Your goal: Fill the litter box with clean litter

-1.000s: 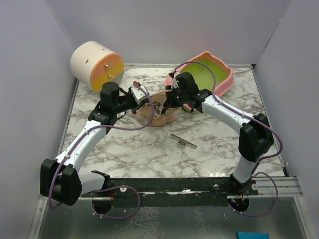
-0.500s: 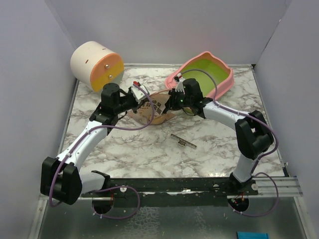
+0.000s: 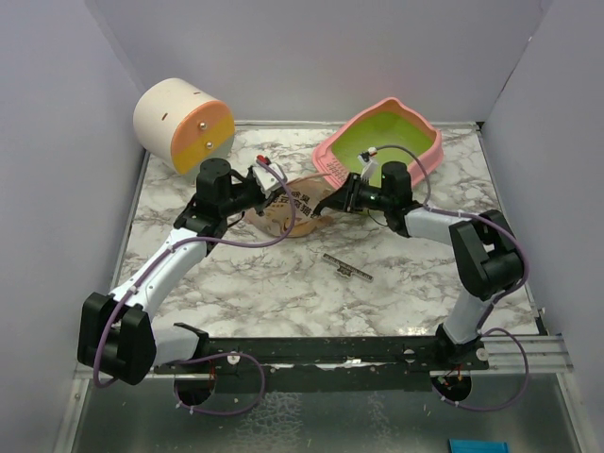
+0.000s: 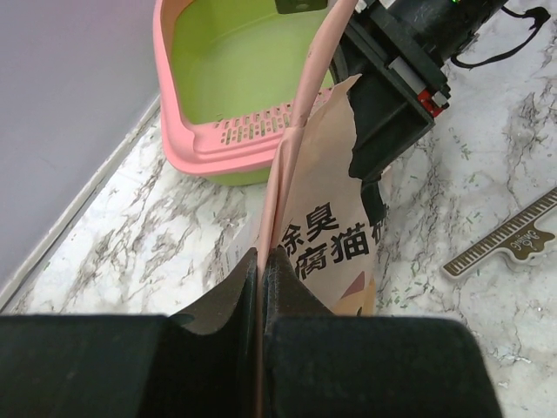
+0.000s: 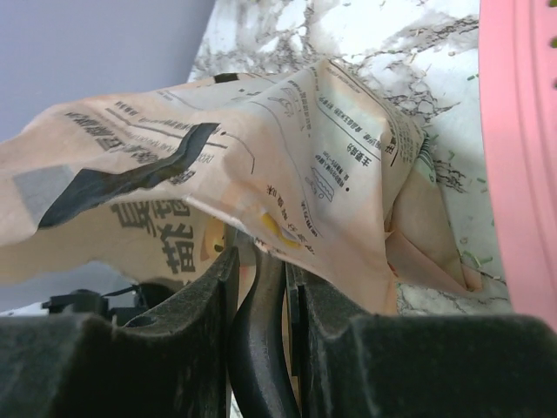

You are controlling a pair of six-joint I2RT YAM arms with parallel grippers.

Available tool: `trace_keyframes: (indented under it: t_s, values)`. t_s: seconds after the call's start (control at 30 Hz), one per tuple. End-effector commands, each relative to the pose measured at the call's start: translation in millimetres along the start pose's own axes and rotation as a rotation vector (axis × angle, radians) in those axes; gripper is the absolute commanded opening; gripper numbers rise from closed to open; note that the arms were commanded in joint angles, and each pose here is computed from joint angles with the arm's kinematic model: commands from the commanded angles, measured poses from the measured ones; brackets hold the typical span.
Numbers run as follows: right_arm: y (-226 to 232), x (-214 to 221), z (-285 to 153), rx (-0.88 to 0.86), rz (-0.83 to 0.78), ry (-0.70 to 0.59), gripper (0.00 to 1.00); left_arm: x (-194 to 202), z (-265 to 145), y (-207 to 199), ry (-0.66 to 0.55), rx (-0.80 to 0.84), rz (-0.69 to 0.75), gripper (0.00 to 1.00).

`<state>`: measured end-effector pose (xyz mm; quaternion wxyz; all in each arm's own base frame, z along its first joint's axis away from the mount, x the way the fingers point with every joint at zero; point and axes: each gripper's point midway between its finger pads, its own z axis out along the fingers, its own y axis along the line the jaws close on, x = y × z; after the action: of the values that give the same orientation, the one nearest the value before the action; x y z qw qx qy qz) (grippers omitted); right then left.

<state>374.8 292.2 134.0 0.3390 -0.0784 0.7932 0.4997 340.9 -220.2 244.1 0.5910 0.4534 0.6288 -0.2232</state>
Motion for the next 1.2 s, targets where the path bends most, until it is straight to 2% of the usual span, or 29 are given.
trace_keyframes:
  t_s: [0.0,0.2,0.47,0.73,1.17]
  values:
    - [10,-10,-20,-0.134,0.031,-0.032,0.01,-9,-2,8,-0.029,-0.041,0.02,0.0]
    - [22,-20,-34,-0.216,0.057,-0.072,0.01,-5,-3,11,-0.018,-0.061,0.03,0.0]
    - [28,-41,-70,-0.237,0.077,-0.134,0.01,-6,-4,14,-0.023,-0.08,0.03,0.0]
    - [38,-58,-102,-0.192,0.078,-0.168,0.01,-14,-5,11,-0.053,-0.07,0.031,0.0]
    - [20,-58,-133,-0.144,0.201,-0.16,0.01,-25,-11,11,-0.087,-0.082,0.036,0.02]
